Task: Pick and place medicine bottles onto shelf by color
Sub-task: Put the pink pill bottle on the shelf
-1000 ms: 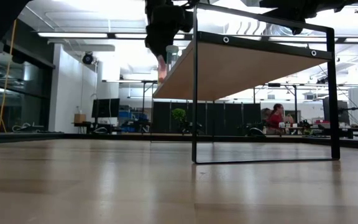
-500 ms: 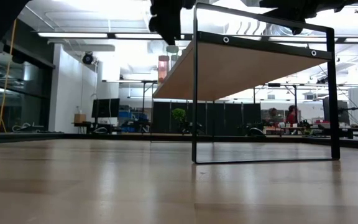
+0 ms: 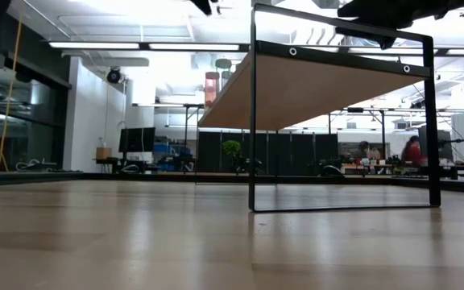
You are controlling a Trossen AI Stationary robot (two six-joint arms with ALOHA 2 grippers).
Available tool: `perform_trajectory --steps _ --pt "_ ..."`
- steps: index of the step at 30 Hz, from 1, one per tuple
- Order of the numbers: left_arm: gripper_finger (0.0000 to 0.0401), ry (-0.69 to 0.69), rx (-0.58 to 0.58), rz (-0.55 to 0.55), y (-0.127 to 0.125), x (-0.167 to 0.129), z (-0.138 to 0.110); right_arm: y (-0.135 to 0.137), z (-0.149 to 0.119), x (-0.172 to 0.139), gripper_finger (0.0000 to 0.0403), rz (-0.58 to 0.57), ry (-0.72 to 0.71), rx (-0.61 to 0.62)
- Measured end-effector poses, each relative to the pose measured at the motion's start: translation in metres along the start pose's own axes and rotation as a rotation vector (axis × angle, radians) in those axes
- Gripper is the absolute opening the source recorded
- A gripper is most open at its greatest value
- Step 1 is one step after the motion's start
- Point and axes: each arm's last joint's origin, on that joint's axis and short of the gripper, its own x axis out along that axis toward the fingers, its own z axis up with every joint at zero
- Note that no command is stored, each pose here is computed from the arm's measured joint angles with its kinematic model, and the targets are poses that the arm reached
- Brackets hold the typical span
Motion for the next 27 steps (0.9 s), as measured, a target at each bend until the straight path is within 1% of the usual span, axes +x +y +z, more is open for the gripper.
perform_trajectory --steps 5,9,11,14,17,19,22,24,27 --pt "0.0243 -0.129 0.026 0.027 -0.014 -0.023 -0.010 0.000 0.000 0.000 0.0216 0.000 0.001 0.015" --pt "0.0243 -0.206 0.046 0.008 -0.021 -0.022 -0.029 0.000 -0.001 0.000 0.0216 0.001 0.010 0.024" --pt "0.0243 -0.235 0.046 0.009 -0.021 -0.012 -0.045 0.000 -0.001 0.000 0.0216 0.004 0.012 0.023" --pt "0.0243 -0.298 0.012 0.011 -0.017 0.011 -0.076 0.000 -0.001 0.000 0.0216 0.004 0.014 0.030" --pt "0.0243 -0.429 -0.053 -0.022 -0.011 0.041 -0.112 0.000 -0.001 0.000 0.0216 0.004 0.014 0.037" --pt "0.0243 -0.519 -0.086 -0.065 -0.006 0.063 -0.137 0.000 -0.001 0.000 0.0216 0.004 0.014 0.037" --pt "0.0243 -0.652 -0.121 -0.132 0.001 0.090 -0.167 0.000 -0.001 0.000 0.0216 0.004 0.014 0.037" --pt "0.0243 -0.722 -0.117 -0.157 0.004 0.103 -0.182 0.000 -0.001 0.000 0.0216 0.004 0.014 0.037" --pt "0.0243 -0.796 -0.117 -0.160 0.006 0.119 -0.198 0.000 -0.001 0.000 0.0216 0.004 0.014 0.037"
